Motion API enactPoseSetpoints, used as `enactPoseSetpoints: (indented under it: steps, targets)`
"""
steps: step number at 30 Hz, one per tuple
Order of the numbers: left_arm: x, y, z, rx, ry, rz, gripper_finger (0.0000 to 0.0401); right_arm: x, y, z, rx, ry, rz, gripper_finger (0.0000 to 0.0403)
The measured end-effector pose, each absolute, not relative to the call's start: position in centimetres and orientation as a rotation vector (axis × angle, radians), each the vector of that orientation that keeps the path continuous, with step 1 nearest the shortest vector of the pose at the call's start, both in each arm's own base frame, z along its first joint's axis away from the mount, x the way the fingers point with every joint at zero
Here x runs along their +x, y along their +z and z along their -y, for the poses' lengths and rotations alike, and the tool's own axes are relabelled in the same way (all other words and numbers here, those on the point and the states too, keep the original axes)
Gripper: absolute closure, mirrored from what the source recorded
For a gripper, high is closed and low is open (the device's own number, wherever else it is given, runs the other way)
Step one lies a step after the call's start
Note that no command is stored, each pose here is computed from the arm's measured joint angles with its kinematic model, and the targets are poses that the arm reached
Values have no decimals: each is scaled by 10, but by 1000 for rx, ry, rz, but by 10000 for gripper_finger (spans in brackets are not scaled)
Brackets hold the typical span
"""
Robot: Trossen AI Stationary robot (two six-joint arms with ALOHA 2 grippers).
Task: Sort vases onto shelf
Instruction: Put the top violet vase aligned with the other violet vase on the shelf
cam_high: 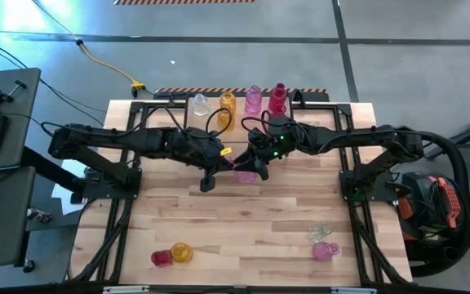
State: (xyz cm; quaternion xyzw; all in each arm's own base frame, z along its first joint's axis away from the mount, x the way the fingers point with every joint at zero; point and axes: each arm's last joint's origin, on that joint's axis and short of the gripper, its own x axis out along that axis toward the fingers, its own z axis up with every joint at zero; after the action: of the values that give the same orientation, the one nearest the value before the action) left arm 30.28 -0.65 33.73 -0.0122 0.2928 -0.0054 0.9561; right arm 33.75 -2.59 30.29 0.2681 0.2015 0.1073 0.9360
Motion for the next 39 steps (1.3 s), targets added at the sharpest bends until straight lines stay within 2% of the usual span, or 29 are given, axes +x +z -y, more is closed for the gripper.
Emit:
enactPoseSetpoints:
  steps: [25,39]
  targets:
    - [303,338,7,-22,-12,-582,384,335,298,24,535,283,-481,251]
    - [307,336,6,-14,0,-575,384,334,298,24,512,254,-473,251]
